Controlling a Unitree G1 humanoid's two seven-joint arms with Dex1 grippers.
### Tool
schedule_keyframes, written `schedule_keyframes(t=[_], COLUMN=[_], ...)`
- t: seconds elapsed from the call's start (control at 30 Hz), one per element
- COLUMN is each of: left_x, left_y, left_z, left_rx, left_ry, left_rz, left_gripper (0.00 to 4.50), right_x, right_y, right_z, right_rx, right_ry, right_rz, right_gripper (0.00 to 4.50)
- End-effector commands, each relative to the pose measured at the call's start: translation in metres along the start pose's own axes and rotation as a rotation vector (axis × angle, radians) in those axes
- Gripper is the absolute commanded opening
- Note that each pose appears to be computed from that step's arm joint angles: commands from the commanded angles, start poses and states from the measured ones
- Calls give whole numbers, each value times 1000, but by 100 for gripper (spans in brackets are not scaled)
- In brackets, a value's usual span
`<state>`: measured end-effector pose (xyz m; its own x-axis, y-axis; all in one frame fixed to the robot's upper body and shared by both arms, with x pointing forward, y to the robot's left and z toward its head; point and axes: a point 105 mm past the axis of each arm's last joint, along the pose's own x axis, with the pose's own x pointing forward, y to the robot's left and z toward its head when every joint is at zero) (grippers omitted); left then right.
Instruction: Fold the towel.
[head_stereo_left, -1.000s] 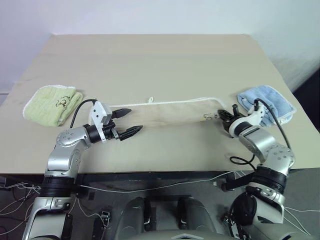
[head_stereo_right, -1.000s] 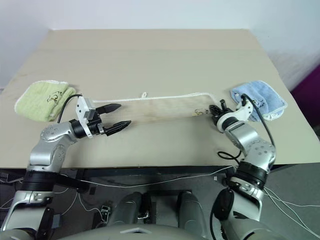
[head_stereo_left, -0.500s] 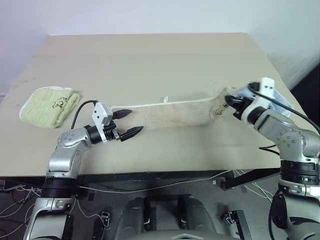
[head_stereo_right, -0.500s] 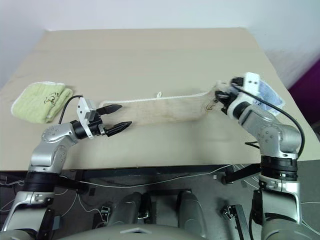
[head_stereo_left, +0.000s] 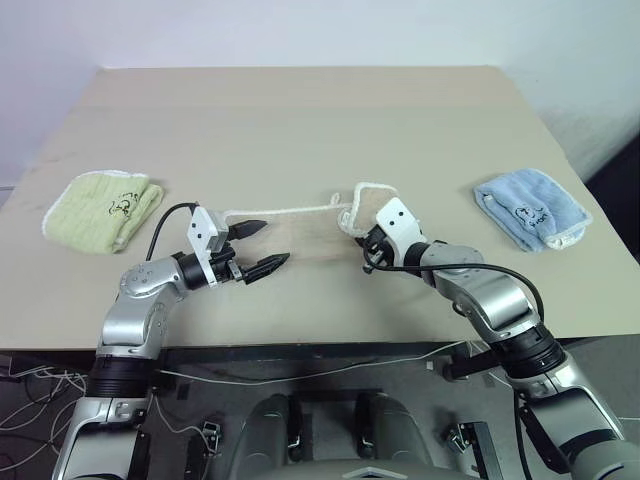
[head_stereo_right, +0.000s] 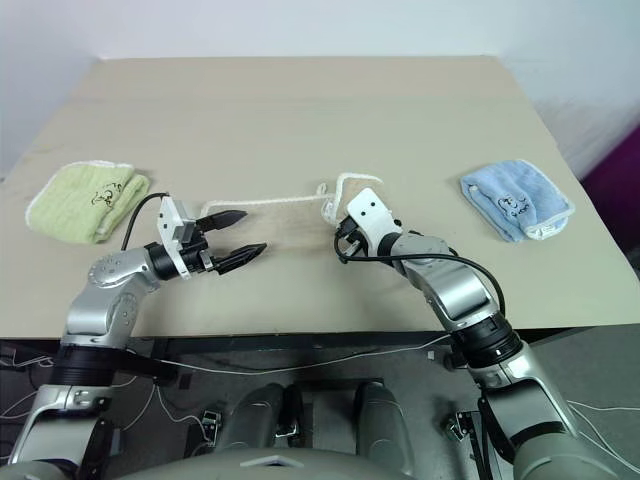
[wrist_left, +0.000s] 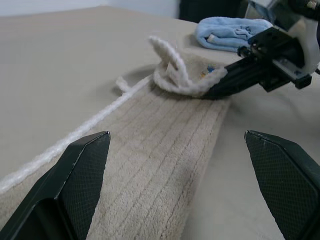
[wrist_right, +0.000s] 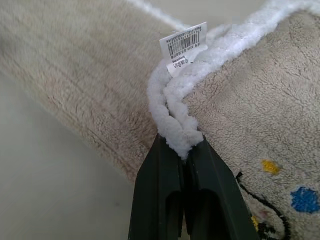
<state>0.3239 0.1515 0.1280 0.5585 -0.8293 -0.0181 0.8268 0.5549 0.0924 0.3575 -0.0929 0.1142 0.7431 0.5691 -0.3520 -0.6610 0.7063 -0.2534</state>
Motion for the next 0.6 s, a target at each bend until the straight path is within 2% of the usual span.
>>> schedule_keyframes(t=[0.03,0.2,0.23,0.3,0.47,0.6], left_x=[-2,-1,-1,0,-2,-6], left_y=[-2,-4,-5,-5,-6,-10], left_z=[14,13,13,13,13,11], left_rx=[43,37,35,34,28,4], left_ry=[-40,-41,-41,-42,-43,-48], left_rz=[1,1,0,0,4,16], left_gripper=[450,450,450,450,450,450], right_x=[-2,-2,-1,-1,-6,-25], right_y=[5,17,17,17,16,2], right_z=[16,20,20,19,20,37], right_rx=[-30,-31,-21,-6,6,-46], right_ry=[-64,-83,-82,-81,-89,-184], right_rz=[19,65,65,67,87,68], right_gripper=[3,3,24,70,239,371])
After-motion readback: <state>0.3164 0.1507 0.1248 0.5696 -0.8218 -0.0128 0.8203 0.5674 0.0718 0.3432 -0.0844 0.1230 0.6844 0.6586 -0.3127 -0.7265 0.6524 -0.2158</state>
